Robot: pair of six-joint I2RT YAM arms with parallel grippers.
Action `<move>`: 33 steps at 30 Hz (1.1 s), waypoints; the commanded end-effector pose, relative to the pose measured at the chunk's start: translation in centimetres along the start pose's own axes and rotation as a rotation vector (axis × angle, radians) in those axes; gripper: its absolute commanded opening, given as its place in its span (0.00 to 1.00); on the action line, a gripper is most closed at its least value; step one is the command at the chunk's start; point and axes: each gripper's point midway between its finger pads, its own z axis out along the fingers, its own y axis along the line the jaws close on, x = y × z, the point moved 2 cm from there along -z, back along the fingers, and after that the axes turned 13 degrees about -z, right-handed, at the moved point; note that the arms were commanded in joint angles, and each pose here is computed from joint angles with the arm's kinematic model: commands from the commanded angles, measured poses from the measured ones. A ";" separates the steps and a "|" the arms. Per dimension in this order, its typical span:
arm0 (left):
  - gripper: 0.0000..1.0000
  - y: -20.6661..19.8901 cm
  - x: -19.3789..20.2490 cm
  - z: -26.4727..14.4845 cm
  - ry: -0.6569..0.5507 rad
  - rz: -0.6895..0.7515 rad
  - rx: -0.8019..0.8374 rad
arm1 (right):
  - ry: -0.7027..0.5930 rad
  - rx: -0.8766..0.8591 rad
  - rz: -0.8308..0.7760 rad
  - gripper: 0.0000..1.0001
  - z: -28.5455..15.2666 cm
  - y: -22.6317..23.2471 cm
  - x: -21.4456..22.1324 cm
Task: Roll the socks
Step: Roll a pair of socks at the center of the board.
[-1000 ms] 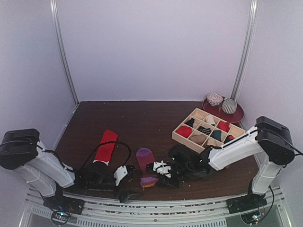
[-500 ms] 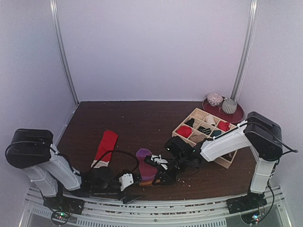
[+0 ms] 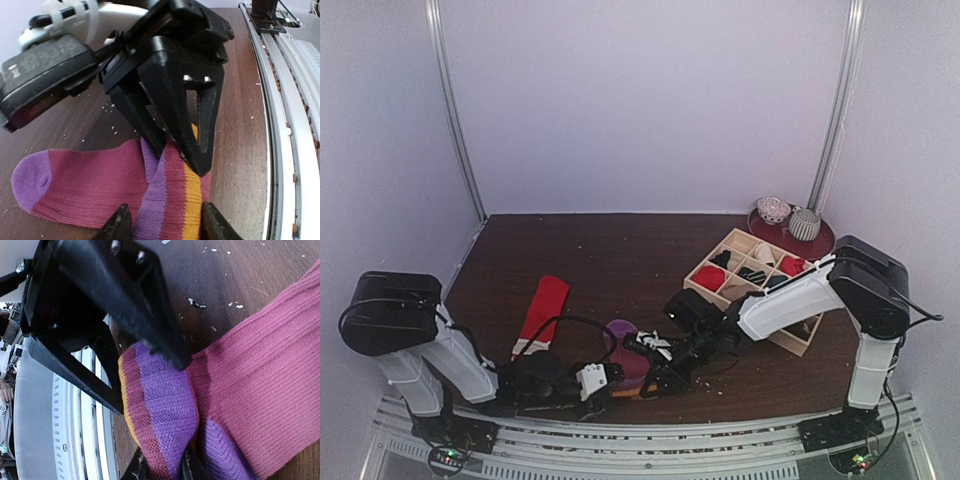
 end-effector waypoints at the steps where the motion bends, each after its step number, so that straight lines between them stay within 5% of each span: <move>1: 0.43 -0.7 -0.4 0.8 -0.019 0.004 0.041 | 0.218 -0.019 0.177 0.17 1.2 0.3 6.8; 5: 0.37 -1.0 0.8 1.0 0.012 -0.021 0.059 | 0.220 -0.021 0.179 0.18 1.3 0.3 6.8; 9: 0.00 -0.8 1.8 1.3 0.037 -0.049 0.049 | 0.212 -0.035 0.175 0.18 1.3 0.4 6.4; 17: 0.00 -0.1 4.0 1.2 0.186 -0.241 0.007 | 0.097 0.078 0.017 0.42 -1.5 0.6 3.0; 26: 0.00 -0.1 6.3 0.3 0.442 -0.526 0.004 | -0.293 0.468 -0.497 0.64 -8.2 2.9 -0.7; 33: 0.00 -0.4 8.8 -0.2 0.515 -0.624 0.026 | -0.185 0.537 -0.715 0.65 -6.4 2.9 0.0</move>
